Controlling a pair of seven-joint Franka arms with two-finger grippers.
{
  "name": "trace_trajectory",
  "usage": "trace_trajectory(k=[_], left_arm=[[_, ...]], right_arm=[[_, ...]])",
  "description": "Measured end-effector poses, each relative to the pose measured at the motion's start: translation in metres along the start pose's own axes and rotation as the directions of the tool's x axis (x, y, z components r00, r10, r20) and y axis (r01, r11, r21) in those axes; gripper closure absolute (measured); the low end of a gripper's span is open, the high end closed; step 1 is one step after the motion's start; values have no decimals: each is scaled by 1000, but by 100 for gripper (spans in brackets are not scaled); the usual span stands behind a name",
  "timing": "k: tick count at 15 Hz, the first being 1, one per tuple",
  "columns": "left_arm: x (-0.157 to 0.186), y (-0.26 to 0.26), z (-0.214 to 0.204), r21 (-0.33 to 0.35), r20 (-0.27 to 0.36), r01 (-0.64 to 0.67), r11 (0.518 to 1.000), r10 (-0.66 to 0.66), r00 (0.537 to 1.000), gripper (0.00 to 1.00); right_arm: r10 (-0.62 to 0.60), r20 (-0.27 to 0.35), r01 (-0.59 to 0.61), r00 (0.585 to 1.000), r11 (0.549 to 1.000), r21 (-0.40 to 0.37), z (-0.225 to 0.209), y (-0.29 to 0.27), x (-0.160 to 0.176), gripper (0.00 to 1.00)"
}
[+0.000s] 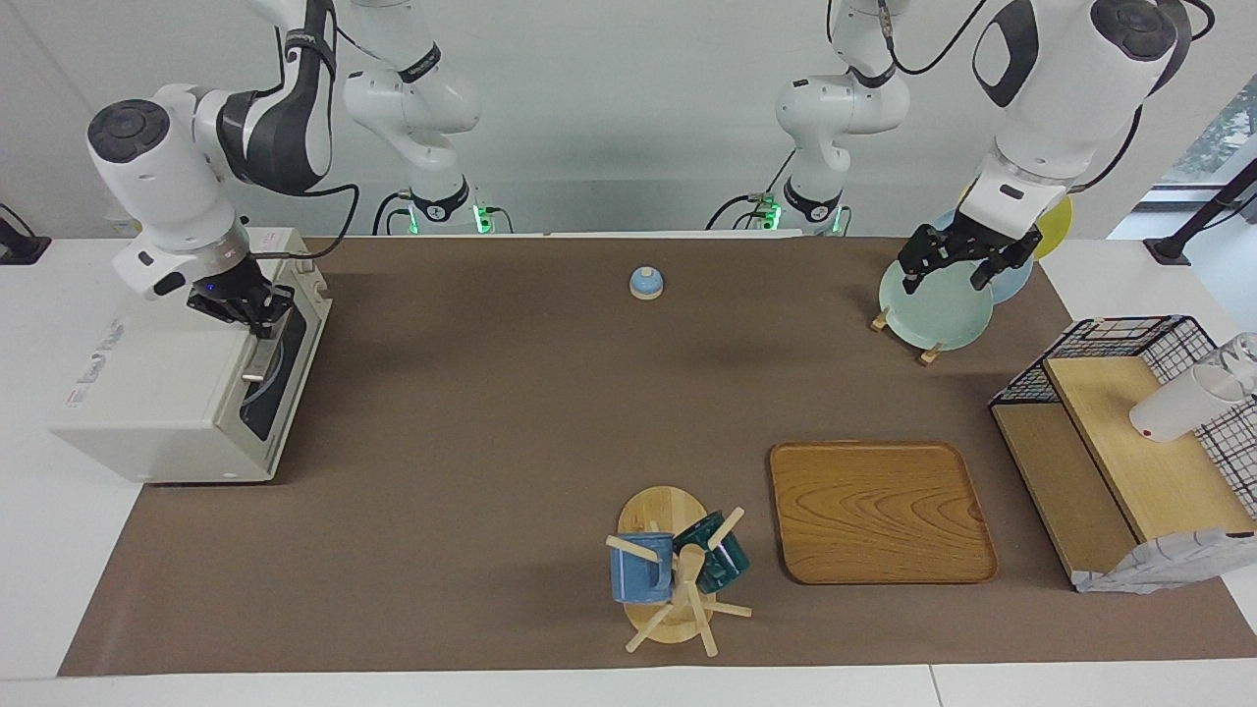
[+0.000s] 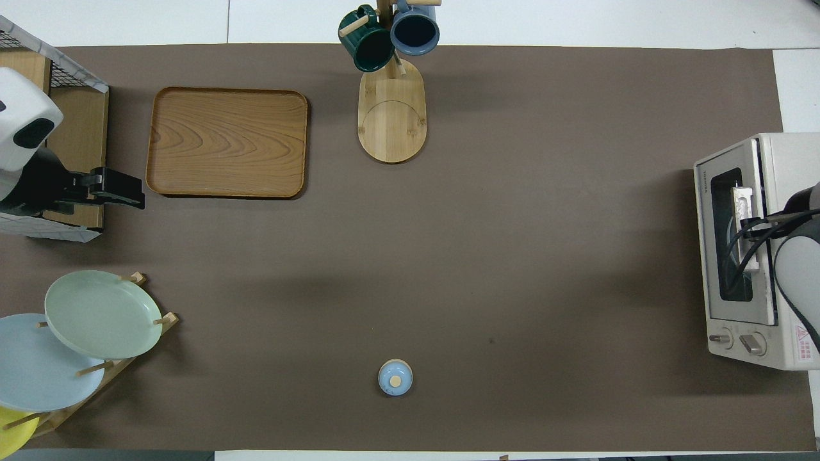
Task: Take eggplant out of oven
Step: 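Pull the oven door down and open with the right gripper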
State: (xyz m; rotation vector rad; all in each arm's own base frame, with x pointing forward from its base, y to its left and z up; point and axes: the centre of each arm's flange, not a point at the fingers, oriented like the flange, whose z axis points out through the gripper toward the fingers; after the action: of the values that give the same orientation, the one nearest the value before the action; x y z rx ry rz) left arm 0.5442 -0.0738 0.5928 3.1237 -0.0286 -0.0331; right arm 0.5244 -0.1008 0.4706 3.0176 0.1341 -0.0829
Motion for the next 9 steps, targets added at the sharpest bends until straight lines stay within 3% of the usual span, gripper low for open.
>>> trace_trajectory(k=[5, 9], left_arm=[[0, 0, 0, 0, 0, 0, 1000, 0, 1000, 0], [0, 0, 0, 0, 0, 0, 1000, 0, 1000, 0]], right_arm=[[-84, -27, 84, 996, 996, 2, 14, -52, 6, 99], [-82, -69, 86, 994, 994, 66, 43, -81, 13, 99]])
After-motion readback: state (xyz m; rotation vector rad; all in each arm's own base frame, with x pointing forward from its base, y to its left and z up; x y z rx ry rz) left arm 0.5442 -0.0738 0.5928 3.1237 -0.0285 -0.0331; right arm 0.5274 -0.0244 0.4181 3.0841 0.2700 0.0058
